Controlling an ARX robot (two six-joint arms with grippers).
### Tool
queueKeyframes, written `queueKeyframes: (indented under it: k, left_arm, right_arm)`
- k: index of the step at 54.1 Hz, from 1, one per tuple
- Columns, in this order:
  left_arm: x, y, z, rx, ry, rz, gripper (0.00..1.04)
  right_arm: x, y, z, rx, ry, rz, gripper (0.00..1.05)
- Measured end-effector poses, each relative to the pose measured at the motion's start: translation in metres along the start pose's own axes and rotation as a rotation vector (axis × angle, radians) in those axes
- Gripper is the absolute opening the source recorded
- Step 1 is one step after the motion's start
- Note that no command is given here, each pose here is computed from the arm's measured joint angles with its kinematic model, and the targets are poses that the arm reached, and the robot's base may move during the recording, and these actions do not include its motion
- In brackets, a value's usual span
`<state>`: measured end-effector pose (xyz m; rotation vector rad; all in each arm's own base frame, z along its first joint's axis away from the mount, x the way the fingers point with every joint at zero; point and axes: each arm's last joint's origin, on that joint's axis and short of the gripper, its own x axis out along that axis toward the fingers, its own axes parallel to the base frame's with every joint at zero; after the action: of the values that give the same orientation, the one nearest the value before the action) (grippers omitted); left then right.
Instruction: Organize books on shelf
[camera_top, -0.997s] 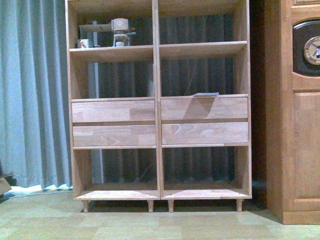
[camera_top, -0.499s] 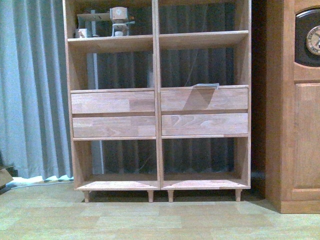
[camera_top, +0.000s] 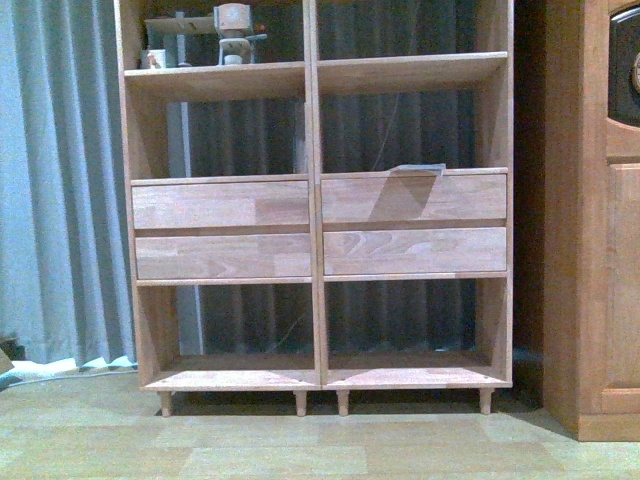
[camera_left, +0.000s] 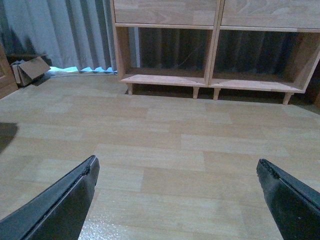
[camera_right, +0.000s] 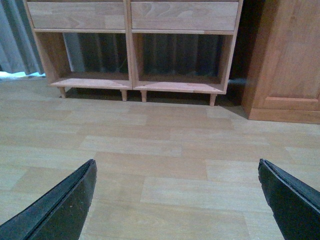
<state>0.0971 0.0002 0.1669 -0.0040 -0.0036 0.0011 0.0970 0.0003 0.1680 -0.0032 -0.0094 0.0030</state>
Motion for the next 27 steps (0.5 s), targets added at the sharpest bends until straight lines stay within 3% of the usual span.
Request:
queueKeyframes:
  k: [27]
  left_arm:
    - [0.0000,0.0000,0.0000,0.000,0.000,0.000,0.97]
  right_arm:
    - [0.0000,0.0000,0.0000,0.000,0.000,0.000,0.98]
